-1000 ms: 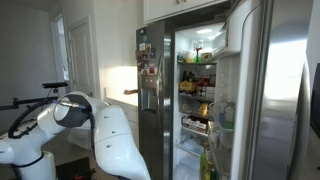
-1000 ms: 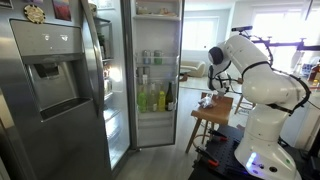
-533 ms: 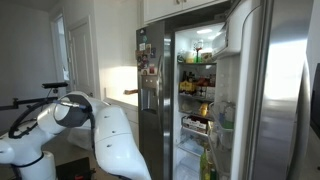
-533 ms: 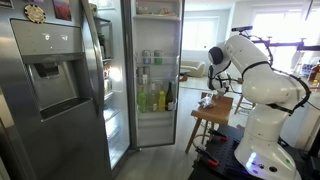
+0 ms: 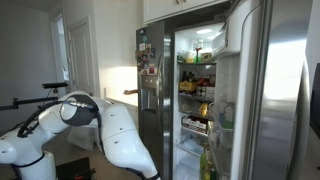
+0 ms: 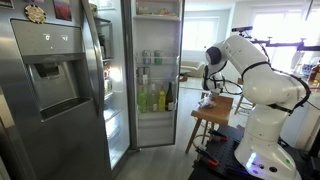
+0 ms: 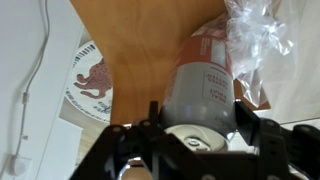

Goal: Pick up the can from the stool and put it in the fridge

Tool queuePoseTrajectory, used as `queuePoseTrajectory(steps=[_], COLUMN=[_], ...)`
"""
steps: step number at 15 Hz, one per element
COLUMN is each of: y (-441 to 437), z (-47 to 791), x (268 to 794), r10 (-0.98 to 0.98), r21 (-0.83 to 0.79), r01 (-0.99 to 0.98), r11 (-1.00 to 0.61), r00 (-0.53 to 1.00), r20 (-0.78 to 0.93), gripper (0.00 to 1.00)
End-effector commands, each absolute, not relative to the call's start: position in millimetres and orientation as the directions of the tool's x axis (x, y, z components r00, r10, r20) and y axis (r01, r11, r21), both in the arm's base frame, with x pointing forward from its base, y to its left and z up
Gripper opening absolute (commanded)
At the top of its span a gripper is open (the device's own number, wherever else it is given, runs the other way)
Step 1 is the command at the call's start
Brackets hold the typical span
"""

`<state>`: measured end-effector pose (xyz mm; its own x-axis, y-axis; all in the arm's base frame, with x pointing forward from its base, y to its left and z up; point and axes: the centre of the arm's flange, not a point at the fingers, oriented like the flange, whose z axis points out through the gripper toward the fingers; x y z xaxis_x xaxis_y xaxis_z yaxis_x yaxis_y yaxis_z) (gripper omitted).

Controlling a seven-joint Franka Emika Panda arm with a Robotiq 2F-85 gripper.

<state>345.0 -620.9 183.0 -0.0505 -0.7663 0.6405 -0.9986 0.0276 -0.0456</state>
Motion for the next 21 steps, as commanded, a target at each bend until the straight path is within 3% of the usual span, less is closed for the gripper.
queuePoseTrajectory(steps=[1,6,21], y=[-582,-539,-436], z=[227,270,379], x=[376,403,395], r10=[-0.783,-0.783,-0.705], r21=[-0.088,-0.089,-0.052], r01=[-0.994,-0.978,-0.876], r11=[-0.071,-0.191,-0.480], r00=[0.001,0.097,0.350], r20=[0.622,0.614,0.616], gripper=[0.49,0.49,0.49])
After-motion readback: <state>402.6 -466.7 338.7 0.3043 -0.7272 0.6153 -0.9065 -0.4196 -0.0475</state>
